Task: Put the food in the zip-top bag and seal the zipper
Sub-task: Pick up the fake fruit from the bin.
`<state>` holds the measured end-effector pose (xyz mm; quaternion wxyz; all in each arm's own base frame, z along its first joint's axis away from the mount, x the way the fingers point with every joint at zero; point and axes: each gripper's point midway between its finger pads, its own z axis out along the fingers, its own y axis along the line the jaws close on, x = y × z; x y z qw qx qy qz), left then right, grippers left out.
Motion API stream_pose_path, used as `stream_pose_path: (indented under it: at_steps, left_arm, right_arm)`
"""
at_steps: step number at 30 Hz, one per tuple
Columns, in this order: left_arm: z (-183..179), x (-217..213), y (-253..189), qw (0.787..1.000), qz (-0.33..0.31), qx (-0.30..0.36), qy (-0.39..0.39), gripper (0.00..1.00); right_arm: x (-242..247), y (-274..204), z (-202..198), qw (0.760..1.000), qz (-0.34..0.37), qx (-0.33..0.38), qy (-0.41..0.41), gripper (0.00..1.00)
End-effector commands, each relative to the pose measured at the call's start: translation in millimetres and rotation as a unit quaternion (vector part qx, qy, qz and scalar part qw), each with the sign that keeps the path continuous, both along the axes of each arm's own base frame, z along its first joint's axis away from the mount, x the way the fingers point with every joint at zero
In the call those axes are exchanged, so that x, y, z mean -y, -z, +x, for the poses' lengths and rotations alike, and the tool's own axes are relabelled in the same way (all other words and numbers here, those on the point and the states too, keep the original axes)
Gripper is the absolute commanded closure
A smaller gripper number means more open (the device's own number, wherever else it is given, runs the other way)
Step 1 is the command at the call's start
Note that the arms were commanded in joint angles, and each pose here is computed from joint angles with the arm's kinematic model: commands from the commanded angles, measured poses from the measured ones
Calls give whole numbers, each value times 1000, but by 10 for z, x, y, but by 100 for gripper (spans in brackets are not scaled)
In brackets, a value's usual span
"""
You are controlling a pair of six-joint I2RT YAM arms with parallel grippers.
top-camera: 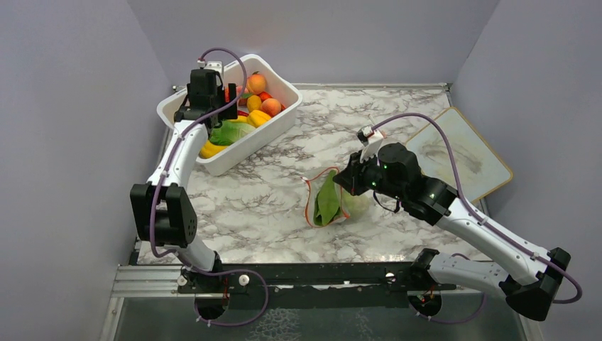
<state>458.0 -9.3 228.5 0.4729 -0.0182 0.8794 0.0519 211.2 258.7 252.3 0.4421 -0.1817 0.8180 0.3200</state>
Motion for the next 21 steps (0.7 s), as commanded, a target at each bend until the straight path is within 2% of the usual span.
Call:
stream_pose_path:
  at_steps: [1,3,6,10,21]
  left_arm:
    - [213,-16,39,999,-28,0,40,11]
    - [269,-49,151,999,-20,-13,49,9]
    - [412,-138,369,998,1,-35,55,12]
    - [607,-276,476,997,-27,-38,64,29]
    - [974,-508,584,997,5,-33,65,32]
  right_arm:
    - [-56,-245,5,1000,24,8,-4,99]
    - [-48,-239,15,1000,18,5,-1,99]
    - [-48,-267,14,1000,20,5,0,99]
    - [-48,-342,-8,999,36,4,2,99]
    - [-154,-357,-83,998,48,-6,-30,99]
